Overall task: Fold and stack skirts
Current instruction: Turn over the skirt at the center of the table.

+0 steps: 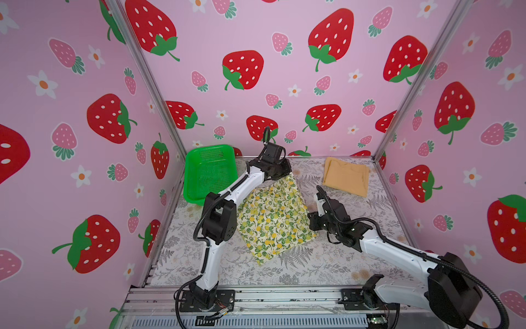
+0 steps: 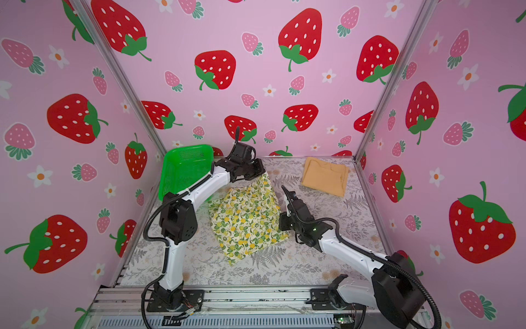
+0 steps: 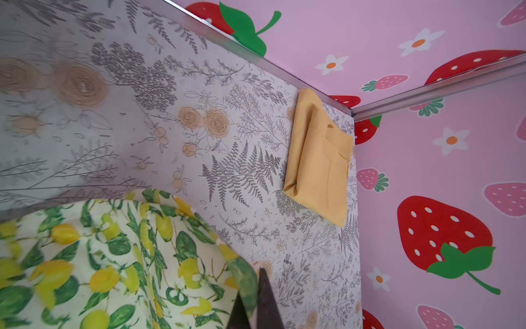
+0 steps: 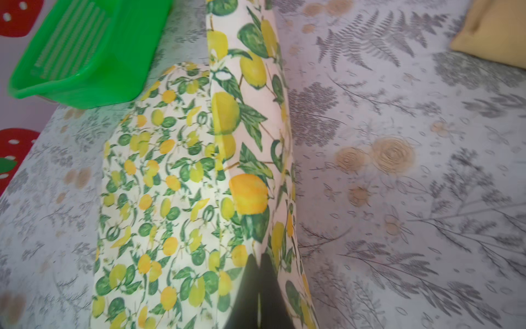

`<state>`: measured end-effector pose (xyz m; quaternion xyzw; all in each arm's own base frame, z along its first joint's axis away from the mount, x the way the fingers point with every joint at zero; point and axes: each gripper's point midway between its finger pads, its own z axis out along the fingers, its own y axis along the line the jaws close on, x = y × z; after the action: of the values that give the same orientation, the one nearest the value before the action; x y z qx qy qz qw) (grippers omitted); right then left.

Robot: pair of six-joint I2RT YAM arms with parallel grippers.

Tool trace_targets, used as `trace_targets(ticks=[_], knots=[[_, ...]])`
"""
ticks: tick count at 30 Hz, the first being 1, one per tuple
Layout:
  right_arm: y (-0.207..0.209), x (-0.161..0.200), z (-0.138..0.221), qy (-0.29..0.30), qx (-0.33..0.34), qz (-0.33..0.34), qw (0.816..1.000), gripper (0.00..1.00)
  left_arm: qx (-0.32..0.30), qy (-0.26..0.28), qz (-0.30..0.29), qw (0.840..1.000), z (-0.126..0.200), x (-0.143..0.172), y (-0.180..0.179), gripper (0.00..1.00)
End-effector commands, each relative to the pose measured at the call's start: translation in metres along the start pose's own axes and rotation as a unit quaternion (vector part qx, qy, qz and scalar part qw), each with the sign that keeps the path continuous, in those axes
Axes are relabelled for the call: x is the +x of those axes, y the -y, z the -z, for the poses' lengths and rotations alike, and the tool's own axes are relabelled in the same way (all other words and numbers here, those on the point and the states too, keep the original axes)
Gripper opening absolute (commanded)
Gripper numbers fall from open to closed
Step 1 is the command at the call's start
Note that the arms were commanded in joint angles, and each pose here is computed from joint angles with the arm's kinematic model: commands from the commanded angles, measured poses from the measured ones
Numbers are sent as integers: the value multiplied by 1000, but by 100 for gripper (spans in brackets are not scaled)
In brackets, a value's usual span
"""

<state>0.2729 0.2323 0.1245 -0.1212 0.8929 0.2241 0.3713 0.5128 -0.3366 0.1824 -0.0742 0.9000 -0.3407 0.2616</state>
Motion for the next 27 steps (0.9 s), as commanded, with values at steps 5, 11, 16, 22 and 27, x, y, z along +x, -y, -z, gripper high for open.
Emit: trace_targets(ticks=[5,11,16,22,27], knots=[[56,7,-6,-14,44,-74,996,0,95,18,31,995,-45,-17,56,0],[113,4,-11,-9,97,-116,988,0,171,6,54,984,-78,-16,74,13],[161,8,-19,-24,131,-160,978,0,180,-16,57,982,-66,-17,72,41],[200,-11,4,20,182,-179,967,11,141,38,38,989,9,-38,44,99],[212,-41,30,61,226,-150,960,57,87,49,30,995,61,-28,3,99]])
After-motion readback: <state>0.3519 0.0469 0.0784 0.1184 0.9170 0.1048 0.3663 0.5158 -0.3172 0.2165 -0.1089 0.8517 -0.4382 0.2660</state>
